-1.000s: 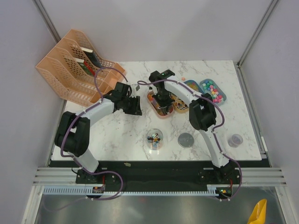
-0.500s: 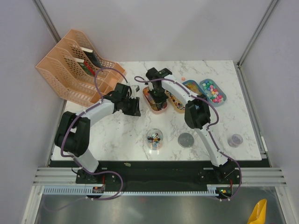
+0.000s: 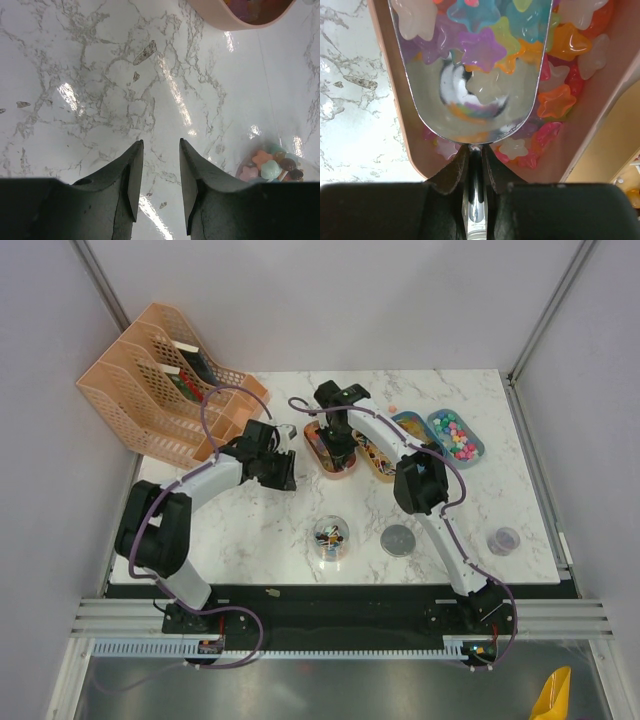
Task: Pack the candies
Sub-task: Scoop the fake candies from the storage box.
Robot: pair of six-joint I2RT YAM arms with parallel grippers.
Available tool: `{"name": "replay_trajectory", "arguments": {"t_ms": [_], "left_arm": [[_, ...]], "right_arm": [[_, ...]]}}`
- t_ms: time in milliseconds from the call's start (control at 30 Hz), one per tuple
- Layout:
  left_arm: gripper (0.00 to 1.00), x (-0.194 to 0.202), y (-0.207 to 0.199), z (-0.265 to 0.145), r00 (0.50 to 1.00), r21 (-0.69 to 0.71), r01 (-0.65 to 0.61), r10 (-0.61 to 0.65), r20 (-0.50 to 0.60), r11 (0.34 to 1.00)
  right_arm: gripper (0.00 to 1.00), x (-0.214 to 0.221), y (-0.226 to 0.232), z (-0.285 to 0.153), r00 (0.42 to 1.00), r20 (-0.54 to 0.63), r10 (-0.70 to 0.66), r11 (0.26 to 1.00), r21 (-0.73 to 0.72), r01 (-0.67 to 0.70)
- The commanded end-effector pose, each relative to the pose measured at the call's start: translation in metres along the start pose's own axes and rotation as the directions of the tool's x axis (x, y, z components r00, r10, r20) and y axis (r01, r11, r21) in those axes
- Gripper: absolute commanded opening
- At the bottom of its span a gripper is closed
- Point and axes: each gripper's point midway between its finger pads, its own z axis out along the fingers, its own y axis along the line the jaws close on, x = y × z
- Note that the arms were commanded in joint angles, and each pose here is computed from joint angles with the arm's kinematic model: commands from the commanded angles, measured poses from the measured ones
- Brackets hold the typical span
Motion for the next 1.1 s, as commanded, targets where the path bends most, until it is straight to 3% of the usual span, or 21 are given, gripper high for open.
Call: {"name": "replay_trajectory", "arguments": {"t_ms": [0,100,233,500,700,1067], "left_arm": [[0.42,-0.012,0.004,-0.012,0.997,-0.020,-0.057,0.058,0.050,0.998],[0.42,-0.013,0.006,-0.015,0.997,-0.026,-0.063,0.064,0.047,0.998],[0.41,-0.012,0.009,-0.018,0.996,-0.036,-0.072,0.074,0.042,0.997],[0.41,-0.004,0.011,-0.018,0.997,-0.041,-0.074,0.074,0.010,0.996],[0.41,-0.004,0.013,-0.013,0.996,-0.043,-0.083,0.082,-0.021,0.996],[0.41,-0.001,0.027,-0.007,0.991,-0.078,-0.127,0.123,-0.057,0.989]], "right_arm": [[0.00,-0.012,-0.004,0.017,0.999,0.033,-0.024,1.000,0.001,0.024],[0.00,-0.016,-0.009,0.019,0.998,0.060,-0.029,1.000,0.008,0.028],[0.00,-0.011,-0.011,0.009,0.974,0.222,-0.054,0.999,0.008,0.054],[0.00,-0.007,-0.019,0.020,0.960,0.280,-0.009,1.000,0.006,0.008],[0.00,-0.026,-0.023,0.013,0.918,0.397,-0.023,0.999,0.037,0.009],[0.00,-0.014,-0.023,-0.025,0.811,0.582,-0.056,0.998,0.052,0.031]]}}
